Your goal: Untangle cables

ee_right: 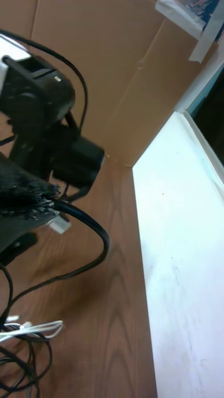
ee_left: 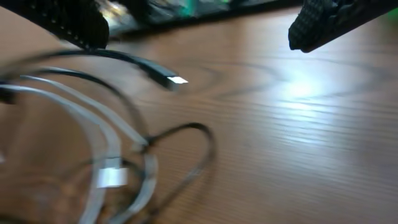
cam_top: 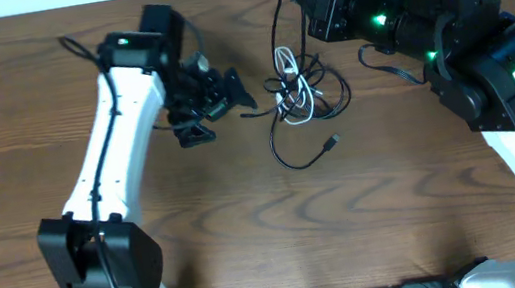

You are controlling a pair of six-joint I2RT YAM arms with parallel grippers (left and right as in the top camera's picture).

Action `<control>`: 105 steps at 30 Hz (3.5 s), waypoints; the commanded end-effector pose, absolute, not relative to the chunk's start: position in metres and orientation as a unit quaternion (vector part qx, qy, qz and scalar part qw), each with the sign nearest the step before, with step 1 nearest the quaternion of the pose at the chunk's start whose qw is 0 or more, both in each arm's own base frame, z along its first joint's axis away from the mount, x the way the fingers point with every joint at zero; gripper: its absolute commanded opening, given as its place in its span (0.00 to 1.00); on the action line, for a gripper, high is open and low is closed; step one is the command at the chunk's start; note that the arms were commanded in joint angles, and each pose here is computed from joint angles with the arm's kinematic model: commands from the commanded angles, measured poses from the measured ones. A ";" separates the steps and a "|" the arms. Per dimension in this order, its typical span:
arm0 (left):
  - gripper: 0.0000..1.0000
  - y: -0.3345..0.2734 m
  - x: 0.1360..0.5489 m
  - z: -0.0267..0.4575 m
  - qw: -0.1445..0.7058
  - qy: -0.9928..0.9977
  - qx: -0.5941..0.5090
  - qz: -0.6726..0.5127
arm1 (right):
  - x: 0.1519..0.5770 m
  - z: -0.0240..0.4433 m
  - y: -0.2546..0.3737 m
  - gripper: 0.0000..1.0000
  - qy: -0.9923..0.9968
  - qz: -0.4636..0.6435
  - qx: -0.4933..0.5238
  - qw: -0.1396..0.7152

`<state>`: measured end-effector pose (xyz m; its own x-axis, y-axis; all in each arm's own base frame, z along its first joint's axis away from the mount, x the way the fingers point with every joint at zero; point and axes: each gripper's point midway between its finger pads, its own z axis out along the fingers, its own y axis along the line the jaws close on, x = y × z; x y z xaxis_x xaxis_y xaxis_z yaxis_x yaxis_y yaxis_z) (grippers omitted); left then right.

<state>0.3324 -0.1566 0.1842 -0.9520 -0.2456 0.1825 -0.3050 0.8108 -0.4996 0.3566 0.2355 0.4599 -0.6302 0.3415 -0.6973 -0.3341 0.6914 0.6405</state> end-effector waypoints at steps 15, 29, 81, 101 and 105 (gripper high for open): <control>0.53 -0.186 0.339 0.203 0.061 -0.925 0.137 0.348 | 0.324 0.478 0.270 0.01 0.788 0.490 -0.064 0.366; 0.50 -0.108 0.316 0.156 0.067 -0.960 0.255 0.098 | 0.353 0.409 0.201 0.01 0.876 0.285 0.048 0.387; 0.07 -0.189 0.352 0.273 -0.163 -0.933 0.041 0.319 | 0.363 0.330 0.141 0.01 0.938 0.152 0.119 0.289; 0.68 -0.257 0.268 0.322 -0.173 -0.899 -0.138 0.377 | 0.384 0.327 0.184 0.01 0.895 0.272 0.260 0.240; 0.69 -0.256 0.274 0.310 -0.193 -0.915 -0.135 0.329 | 0.381 0.328 0.207 0.03 0.891 0.324 0.251 0.197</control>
